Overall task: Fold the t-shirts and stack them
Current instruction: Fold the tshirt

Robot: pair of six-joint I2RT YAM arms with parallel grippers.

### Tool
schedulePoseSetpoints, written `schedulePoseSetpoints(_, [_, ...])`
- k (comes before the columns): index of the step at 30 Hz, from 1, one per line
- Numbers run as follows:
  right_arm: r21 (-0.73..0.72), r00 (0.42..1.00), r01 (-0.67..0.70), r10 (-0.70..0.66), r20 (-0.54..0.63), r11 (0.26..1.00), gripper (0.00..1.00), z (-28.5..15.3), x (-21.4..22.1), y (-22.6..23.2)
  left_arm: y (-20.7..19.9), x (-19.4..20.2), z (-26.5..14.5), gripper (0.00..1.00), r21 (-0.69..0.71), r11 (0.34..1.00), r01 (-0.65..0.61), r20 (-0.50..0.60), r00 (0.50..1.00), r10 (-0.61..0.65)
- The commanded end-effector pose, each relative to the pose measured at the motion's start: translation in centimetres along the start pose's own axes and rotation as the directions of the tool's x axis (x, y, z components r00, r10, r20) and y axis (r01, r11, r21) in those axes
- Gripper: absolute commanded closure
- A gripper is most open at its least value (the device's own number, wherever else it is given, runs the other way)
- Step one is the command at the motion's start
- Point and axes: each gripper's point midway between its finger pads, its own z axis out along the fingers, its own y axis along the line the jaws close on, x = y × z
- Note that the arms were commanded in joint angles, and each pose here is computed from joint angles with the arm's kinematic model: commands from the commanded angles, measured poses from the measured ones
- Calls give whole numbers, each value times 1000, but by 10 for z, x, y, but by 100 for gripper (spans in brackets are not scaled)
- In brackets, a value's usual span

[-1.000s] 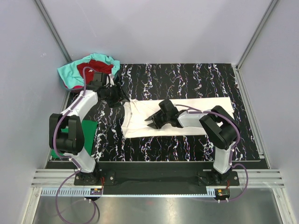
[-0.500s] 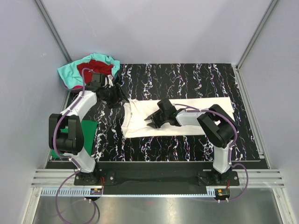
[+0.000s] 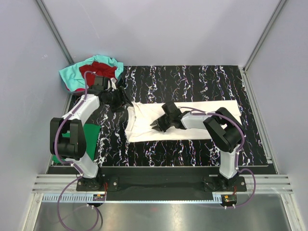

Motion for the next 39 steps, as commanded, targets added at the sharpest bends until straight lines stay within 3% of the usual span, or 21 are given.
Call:
schedulePoseSetpoints(1, [3,999,7,-8,53,1000,73,3,-15,6,-15,-6,-12,35,63,998,-30,39,999,27])
schedulePoseSetpoints(9, [-10,999,3,-3,34,1000,100,-1,-18,11,-13,-4,-13,35,56,998,-26,37,999,24])
schedulePoseSetpoints(21, [-16,966,193,-193,-173,981,100,-42,2,13,-6,9,3,34,70,997,11,-46,999,-8])
schedulePoseSetpoints(32, [-45,958,204,-209,-197,978,100,-57,-16,-1,-3,25,36,36,85,991,99,-108,990,-90])
schedulePoseSetpoints(39, [-57,952,204,-212,-222,977,100,-54,-17,-4,6,5,64,55,39,999,-32,-69,997,35])
